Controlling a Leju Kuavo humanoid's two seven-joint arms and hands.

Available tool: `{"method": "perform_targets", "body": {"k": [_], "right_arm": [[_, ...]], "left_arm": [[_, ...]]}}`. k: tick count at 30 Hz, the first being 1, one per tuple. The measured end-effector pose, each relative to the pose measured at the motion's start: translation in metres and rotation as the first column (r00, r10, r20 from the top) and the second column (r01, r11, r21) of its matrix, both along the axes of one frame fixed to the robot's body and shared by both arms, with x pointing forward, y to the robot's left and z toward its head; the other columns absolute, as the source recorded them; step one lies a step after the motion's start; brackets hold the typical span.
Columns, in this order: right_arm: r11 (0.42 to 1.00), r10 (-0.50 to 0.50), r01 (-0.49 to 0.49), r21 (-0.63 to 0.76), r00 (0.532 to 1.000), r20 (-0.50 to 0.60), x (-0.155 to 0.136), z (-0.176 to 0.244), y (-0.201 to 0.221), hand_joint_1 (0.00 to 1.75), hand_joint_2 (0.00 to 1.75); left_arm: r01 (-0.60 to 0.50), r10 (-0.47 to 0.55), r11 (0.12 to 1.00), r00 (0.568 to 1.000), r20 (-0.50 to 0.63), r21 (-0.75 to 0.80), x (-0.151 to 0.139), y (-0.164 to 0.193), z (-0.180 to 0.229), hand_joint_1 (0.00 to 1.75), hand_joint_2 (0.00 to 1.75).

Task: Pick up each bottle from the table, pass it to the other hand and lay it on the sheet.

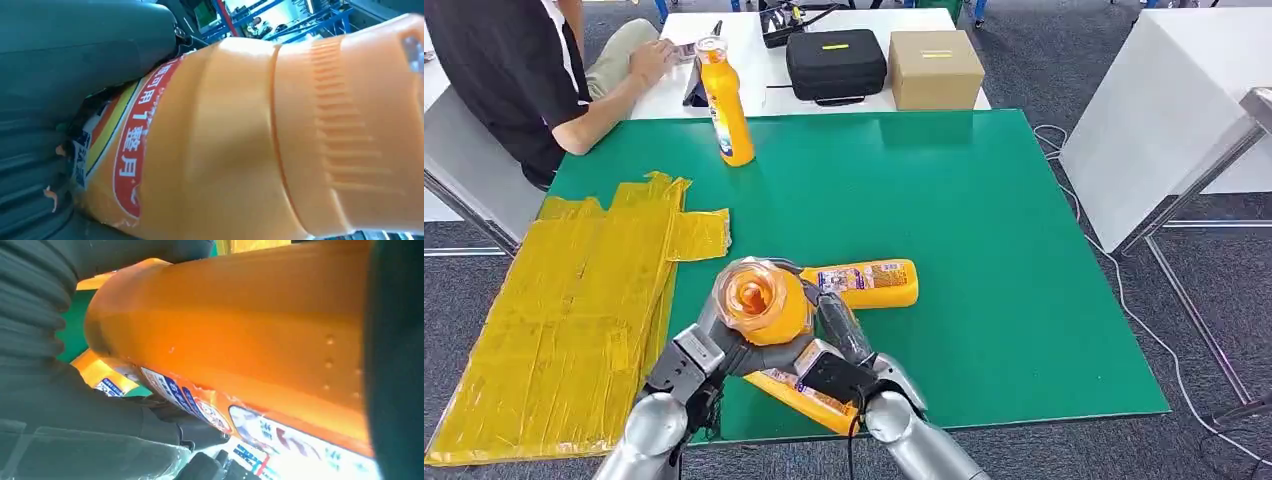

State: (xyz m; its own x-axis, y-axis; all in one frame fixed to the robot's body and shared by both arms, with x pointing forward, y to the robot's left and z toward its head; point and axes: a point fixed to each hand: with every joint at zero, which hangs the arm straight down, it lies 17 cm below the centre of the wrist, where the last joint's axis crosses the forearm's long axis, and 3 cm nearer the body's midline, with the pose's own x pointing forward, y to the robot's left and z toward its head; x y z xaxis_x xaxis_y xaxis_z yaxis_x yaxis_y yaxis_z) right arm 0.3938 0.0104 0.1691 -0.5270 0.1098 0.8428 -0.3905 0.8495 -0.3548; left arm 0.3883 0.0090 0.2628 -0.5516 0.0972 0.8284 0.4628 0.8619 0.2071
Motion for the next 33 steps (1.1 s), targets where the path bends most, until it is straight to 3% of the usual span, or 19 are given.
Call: {"method": "perform_targets", "body": {"k": [7, 12, 20, 23, 26, 29, 31, 33], "right_arm": [[0.995, -0.102, 0.097, 0.037, 0.986, 0.135, -0.005, 0.037, -0.024, 0.00, 1.75], [0.973, -0.232, 0.224, 0.063, 0.927, 0.293, -0.023, 0.077, -0.063, 0.00, 1.75], [0.941, -0.334, 0.330, 0.079, 0.860, 0.385, -0.046, 0.095, -0.103, 0.00, 1.75], [0.924, -0.376, 0.372, 0.092, 0.831, 0.410, -0.052, 0.101, -0.115, 0.00, 1.75], [0.933, -0.356, 0.312, 0.178, 0.870, 0.341, -0.060, 0.104, -0.130, 0.00, 1.75], [0.941, -0.253, 0.175, 0.288, 0.932, 0.261, -0.072, 0.108, -0.136, 0.00, 1.75], [0.941, -0.228, 0.144, 0.307, 0.939, 0.256, -0.076, 0.111, -0.140, 0.00, 1.75], [0.937, -0.235, 0.148, 0.316, 0.937, 0.259, -0.077, 0.113, -0.146, 0.00, 1.75]], "left_arm": [[-0.089, 0.090, 0.996, 0.995, 0.034, -0.014, 0.004, 0.019, 0.002, 1.75, 1.75], [-0.203, 0.201, 0.979, 0.978, 0.056, 0.027, 0.009, 0.043, -0.009, 1.75, 1.75], [-0.268, 0.260, 0.959, 0.961, 0.094, 0.088, 0.010, 0.055, -0.015, 1.75, 1.75], [-0.338, 0.317, 0.931, 0.935, 0.157, 0.139, 0.013, 0.060, -0.013, 1.75, 1.75], [-0.433, 0.392, 0.882, 0.893, 0.220, 0.184, 0.019, 0.073, -0.012, 1.75, 1.75], [-0.593, 0.508, 0.769, 0.794, 0.335, 0.239, 0.028, 0.097, -0.009, 1.75, 1.75], [-0.640, 0.536, 0.726, 0.756, 0.375, 0.252, 0.031, 0.106, -0.007, 1.75, 1.75], [-0.650, 0.546, 0.717, 0.749, 0.375, 0.254, 0.033, 0.111, -0.007, 1.75, 1.75]]}}
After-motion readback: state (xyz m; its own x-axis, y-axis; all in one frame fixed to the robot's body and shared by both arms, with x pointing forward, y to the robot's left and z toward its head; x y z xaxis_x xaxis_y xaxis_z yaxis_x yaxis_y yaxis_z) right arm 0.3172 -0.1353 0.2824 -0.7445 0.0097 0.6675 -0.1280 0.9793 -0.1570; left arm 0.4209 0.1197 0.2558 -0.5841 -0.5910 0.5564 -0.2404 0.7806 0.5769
